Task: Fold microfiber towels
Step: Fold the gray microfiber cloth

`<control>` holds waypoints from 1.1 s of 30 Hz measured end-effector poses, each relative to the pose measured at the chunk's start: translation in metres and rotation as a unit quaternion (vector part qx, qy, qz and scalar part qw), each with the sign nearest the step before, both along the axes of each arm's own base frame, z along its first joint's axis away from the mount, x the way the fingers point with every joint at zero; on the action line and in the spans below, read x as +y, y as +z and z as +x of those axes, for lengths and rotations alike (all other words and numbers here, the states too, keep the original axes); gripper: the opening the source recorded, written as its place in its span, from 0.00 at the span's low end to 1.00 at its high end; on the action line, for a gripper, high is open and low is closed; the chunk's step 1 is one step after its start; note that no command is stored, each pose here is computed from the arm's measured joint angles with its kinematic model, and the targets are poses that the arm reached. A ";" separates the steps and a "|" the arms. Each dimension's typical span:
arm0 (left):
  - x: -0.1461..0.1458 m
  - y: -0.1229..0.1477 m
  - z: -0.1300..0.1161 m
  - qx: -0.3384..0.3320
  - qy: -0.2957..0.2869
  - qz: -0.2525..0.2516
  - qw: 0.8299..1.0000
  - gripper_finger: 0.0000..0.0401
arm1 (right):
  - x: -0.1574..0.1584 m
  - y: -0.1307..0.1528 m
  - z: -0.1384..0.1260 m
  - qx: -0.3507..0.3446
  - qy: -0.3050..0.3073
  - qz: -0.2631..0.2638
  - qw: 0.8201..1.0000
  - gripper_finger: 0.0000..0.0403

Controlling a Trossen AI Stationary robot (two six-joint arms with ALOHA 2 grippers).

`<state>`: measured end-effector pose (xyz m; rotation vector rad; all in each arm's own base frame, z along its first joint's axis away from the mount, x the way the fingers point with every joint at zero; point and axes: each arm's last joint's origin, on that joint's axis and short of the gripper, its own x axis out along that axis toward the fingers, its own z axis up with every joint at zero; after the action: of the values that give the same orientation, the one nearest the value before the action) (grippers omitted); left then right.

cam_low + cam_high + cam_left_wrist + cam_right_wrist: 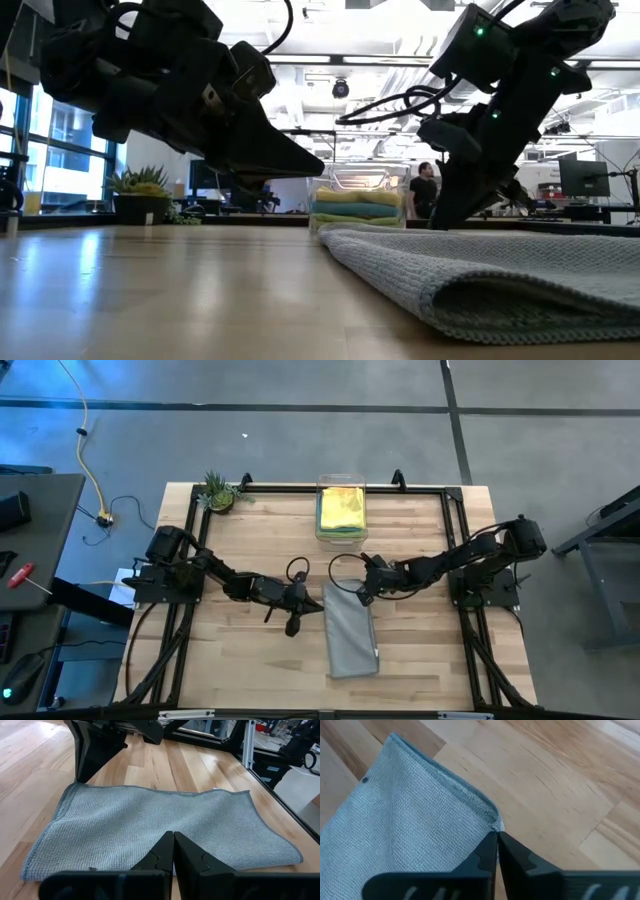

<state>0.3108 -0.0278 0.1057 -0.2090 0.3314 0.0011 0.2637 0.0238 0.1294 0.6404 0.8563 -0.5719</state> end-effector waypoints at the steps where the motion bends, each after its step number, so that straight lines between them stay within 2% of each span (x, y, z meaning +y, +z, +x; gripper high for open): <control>1: 0.000 0.000 0.000 0.000 0.000 0.000 1.000 0.00 | 0.000 0.000 0.000 0.000 0.002 0.000 1.000 0.03; 7: 0.000 0.000 0.000 0.000 0.000 0.001 1.000 0.00 | -0.001 0.003 -0.001 -0.002 0.000 -0.010 1.000 0.01; 10: 0.000 0.000 0.000 0.001 -0.002 0.002 1.000 0.00 | 0.000 0.008 -0.003 -0.002 0.008 -0.013 1.000 0.04; 15: -0.015 0.001 0.001 -0.001 -0.049 0.039 0.998 0.00 | 0.015 0.033 -0.007 0.005 0.075 -0.032 0.997 0.18; 18: -0.031 0.003 0.006 0.018 -0.083 0.063 0.994 0.00 | 0.033 0.049 -0.011 0.009 0.129 -0.074 0.989 0.27; 21: -0.050 0.005 0.012 0.048 -0.113 0.088 0.989 0.00 | 0.062 0.053 -0.018 0.001 0.213 -0.105 0.971 0.34; 24: -0.067 0.009 0.015 0.060 -0.127 0.114 0.984 0.00 | 0.096 0.049 -0.030 -0.003 0.291 -0.121 0.949 0.35; 28: -0.083 0.012 0.015 0.076 -0.137 0.129 0.979 0.00 | 0.148 0.041 -0.050 -0.031 0.414 -0.149 0.898 0.36; 30: -0.087 0.012 0.016 0.088 -0.136 0.125 0.979 0.01 | 0.169 0.033 -0.060 -0.040 0.452 -0.158 0.877 0.36; 33: -0.093 0.012 0.014 0.103 -0.117 0.127 0.980 0.03 | 0.191 0.021 -0.069 -0.031 0.479 -0.176 0.860 0.36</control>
<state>0.3251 -0.1209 0.1178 0.0848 0.5573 -0.1676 0.1950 0.2148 0.1504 -0.1447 0.8630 0.2086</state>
